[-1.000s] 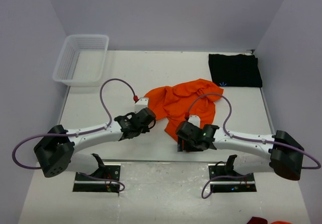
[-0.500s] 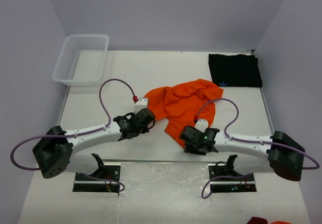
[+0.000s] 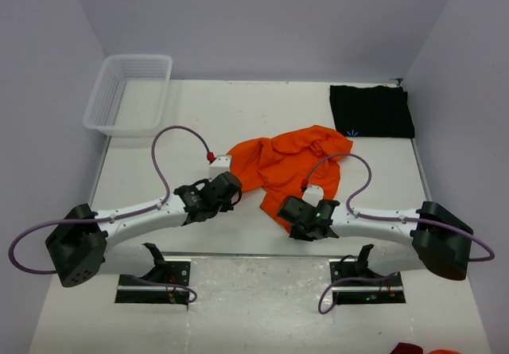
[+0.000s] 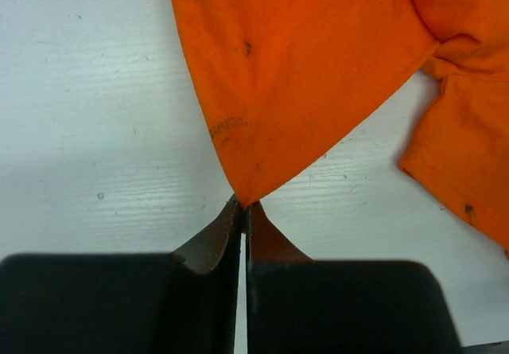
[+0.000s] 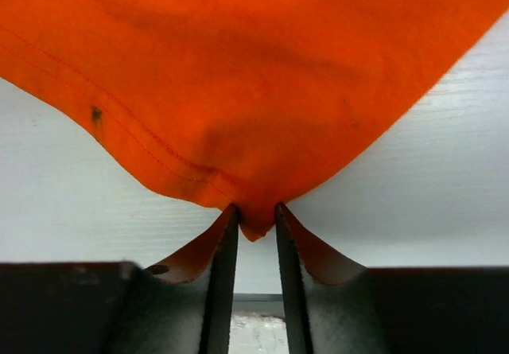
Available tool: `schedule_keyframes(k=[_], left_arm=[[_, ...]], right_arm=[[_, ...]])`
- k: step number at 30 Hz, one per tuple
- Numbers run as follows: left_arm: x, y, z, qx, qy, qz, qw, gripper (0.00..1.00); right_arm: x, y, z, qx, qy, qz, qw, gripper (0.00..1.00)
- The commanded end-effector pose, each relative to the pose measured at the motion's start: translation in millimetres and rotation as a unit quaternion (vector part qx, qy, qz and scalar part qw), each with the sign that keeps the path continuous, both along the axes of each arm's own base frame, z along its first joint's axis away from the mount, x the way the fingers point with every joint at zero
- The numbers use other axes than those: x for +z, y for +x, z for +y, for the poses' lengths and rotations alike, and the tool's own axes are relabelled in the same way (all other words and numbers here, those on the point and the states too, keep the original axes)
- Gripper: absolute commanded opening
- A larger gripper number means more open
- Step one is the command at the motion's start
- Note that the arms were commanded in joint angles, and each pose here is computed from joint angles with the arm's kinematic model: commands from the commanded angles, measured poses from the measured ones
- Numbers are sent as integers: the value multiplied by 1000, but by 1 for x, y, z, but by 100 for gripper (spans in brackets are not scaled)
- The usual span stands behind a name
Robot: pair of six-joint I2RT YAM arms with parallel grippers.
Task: Fold and stack the t-shirts
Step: Flatten out the tshirt
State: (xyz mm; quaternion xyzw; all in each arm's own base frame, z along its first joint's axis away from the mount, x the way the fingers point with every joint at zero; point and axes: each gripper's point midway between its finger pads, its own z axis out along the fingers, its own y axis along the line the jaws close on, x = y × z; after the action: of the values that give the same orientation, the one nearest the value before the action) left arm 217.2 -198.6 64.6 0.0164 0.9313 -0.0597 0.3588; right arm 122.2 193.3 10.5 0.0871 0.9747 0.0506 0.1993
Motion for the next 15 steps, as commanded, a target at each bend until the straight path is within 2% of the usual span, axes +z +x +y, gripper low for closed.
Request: schedule_keyframes(k=[1, 2, 3, 6, 8, 10, 11, 12, 15], left_arm=[[4, 2, 2, 2, -1, -14, 1000, 0], [3, 1, 2, 1, -3, -12, 1000, 0], [2, 1, 2, 0, -2, -13, 1000, 0], [4, 0, 1, -3, -5, -13, 1000, 0], [10, 1, -1, -9, -7, -16, 1000, 0], [31, 6, -7, -23, -19, -33, 999, 0], [43, 6, -11, -33, -30, -41, 998, 0], [64, 8, -12, -38, -49, -62, 996, 0], [134, 12, -11, -55, -82, -123, 988, 0]], right_arm=[[-16, -4, -3, -18, -5, 11, 1000, 25], [-17, -5, -3, -19, -4, 13, 1000, 22], [-16, -5, -2, -20, 1, 12, 1000, 13], [-8, -3, -4, -26, -2, 2, 1000, 0], [11, 2, -5, -24, -10, -16, 1000, 0], [35, 10, -21, -18, -50, -44, 998, 0], [66, 23, -8, -16, -30, -72, 997, 0], [84, 28, -11, 2, -40, -90, 995, 0], [181, 54, -19, 29, -42, -183, 982, 0]])
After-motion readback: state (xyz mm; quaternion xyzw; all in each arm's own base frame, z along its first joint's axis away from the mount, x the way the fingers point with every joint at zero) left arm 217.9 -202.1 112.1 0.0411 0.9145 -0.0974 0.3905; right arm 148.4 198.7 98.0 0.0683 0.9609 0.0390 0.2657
